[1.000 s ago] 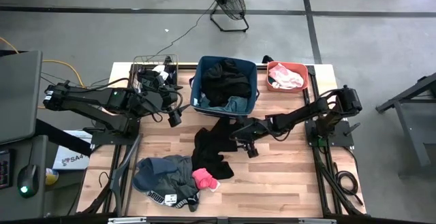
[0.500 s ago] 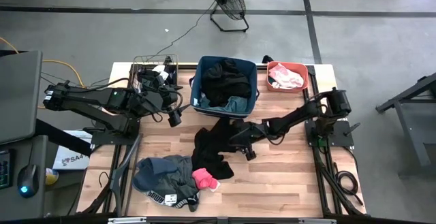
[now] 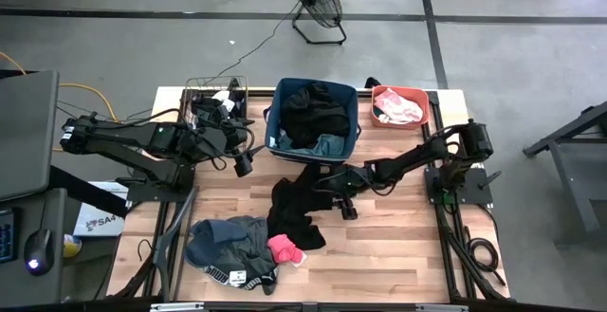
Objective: Pick & Place Cloths
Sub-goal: Put the black underwear into the wire basket
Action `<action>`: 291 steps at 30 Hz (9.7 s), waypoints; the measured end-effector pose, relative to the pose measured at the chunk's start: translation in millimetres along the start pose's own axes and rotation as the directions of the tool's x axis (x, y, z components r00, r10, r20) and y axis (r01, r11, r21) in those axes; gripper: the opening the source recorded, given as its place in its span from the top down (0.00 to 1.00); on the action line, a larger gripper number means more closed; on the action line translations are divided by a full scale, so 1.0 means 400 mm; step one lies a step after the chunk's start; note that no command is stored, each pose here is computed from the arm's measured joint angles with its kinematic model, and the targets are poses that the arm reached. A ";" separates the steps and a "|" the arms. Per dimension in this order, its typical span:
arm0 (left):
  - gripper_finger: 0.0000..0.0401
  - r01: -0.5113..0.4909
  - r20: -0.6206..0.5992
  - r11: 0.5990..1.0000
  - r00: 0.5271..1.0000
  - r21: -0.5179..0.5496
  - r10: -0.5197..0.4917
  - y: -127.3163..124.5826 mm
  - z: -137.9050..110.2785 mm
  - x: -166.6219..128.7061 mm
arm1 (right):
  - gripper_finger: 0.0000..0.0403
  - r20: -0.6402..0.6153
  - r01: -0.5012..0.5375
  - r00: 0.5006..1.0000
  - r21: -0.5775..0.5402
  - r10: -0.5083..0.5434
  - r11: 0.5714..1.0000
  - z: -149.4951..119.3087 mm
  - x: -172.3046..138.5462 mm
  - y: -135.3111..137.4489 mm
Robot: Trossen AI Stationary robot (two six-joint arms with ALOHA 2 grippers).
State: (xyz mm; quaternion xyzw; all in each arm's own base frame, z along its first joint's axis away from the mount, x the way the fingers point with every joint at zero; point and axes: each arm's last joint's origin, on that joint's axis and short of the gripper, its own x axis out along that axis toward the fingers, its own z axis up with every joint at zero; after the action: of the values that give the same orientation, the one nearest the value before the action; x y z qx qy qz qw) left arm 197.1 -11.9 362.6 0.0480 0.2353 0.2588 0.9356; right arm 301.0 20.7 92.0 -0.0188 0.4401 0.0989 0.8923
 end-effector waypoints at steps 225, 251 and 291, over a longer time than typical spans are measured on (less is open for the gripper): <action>0.20 0.141 0.205 0.968 0.961 0.208 -0.184 0.047 0.249 0.018 | 0.99 0.526 0.433 0.691 0.247 -0.495 0.867 0.379 -0.584 0.001; 0.24 0.154 0.162 0.967 0.969 0.203 -0.188 -0.007 0.249 0.111 | 0.99 0.577 0.609 0.317 0.485 -0.753 0.628 0.417 -0.664 -0.042; 0.57 -0.074 0.265 0.964 0.964 0.256 0.004 -0.082 0.269 0.263 | 0.99 0.731 0.370 0.496 0.310 -0.468 0.876 0.424 -0.645 -0.027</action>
State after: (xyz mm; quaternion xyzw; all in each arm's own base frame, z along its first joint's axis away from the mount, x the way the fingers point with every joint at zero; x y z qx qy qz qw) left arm 341.6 16.6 407.2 0.2104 0.1407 0.2352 0.9384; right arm 282.6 -10.6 398.6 -0.0297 -0.0112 -0.1477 0.9885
